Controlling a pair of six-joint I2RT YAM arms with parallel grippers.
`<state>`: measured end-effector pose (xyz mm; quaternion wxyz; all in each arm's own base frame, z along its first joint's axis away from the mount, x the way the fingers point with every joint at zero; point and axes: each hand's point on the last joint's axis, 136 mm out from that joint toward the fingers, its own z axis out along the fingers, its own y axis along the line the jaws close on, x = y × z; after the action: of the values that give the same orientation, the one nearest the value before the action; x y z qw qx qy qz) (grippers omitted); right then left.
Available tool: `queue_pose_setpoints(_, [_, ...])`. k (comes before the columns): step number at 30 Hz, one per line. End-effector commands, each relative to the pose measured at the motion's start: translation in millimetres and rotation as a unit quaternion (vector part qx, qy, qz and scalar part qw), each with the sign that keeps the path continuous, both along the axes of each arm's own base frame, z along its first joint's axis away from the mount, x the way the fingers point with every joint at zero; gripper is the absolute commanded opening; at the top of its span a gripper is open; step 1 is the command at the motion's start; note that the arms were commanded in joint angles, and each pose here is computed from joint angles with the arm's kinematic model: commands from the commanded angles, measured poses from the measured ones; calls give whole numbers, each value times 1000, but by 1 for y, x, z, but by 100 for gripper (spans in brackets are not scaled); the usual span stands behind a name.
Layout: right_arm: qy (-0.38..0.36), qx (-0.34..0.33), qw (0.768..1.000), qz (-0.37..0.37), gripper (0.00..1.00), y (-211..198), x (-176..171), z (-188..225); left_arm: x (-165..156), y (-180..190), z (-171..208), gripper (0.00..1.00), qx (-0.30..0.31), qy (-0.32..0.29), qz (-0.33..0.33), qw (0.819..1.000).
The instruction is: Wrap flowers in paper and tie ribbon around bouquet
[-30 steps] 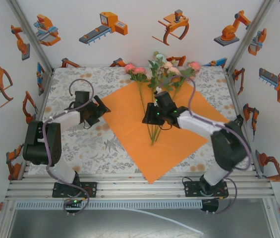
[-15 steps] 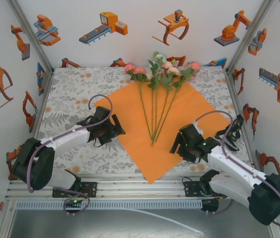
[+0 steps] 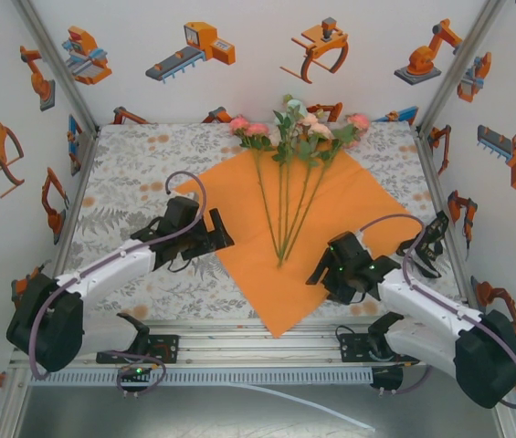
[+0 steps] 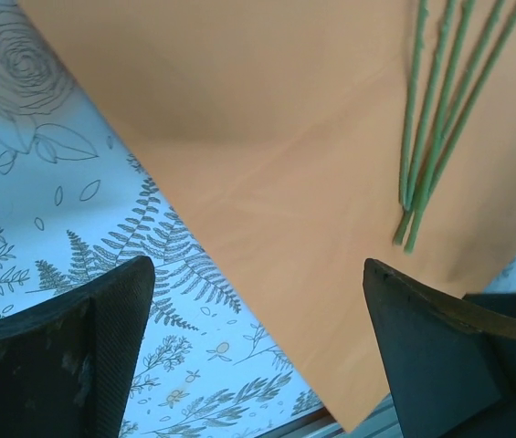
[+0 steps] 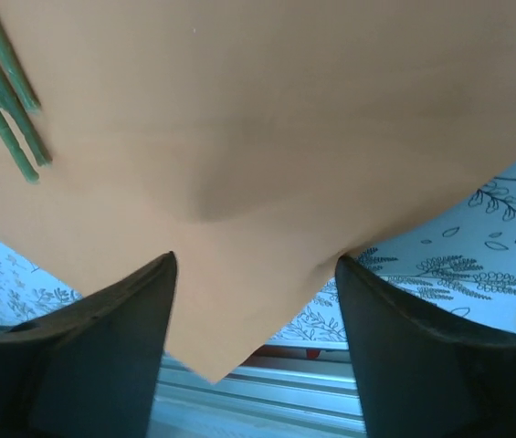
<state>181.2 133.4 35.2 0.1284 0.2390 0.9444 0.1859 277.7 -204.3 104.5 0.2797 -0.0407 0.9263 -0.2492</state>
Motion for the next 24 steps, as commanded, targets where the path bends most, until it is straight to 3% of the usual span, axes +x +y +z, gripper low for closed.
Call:
queue_pose_setpoints(1, [-14,-15,1000,-3,51,-8,1,6,-7,-17,26,88,-5,-65,-88,994])
queue_pose_setpoints(5, [-54,-3,998,-20,18,-12,7,19,-16,-31,55,89,-7,-110,-164,980])
queue_pose_setpoints(9, [-83,16,996,-13,0,-6,15,39,-36,-51,74,88,10,-152,-268,951])
queue_pose_setpoints(12, [-95,17,995,-4,0,-3,21,50,-61,-69,72,89,25,-180,-364,913])
queue_pose_setpoints(16, [-102,11,995,-1,0,-4,28,64,-100,-88,60,98,47,-216,-466,857])
queue_pose_setpoints(18, [-100,7,995,-5,0,-7,30,66,-117,-94,49,97,71,-232,-505,828])
queue_pose_setpoints(24, [-94,7,995,-10,0,-12,35,68,-126,-102,23,97,140,-254,-532,796])
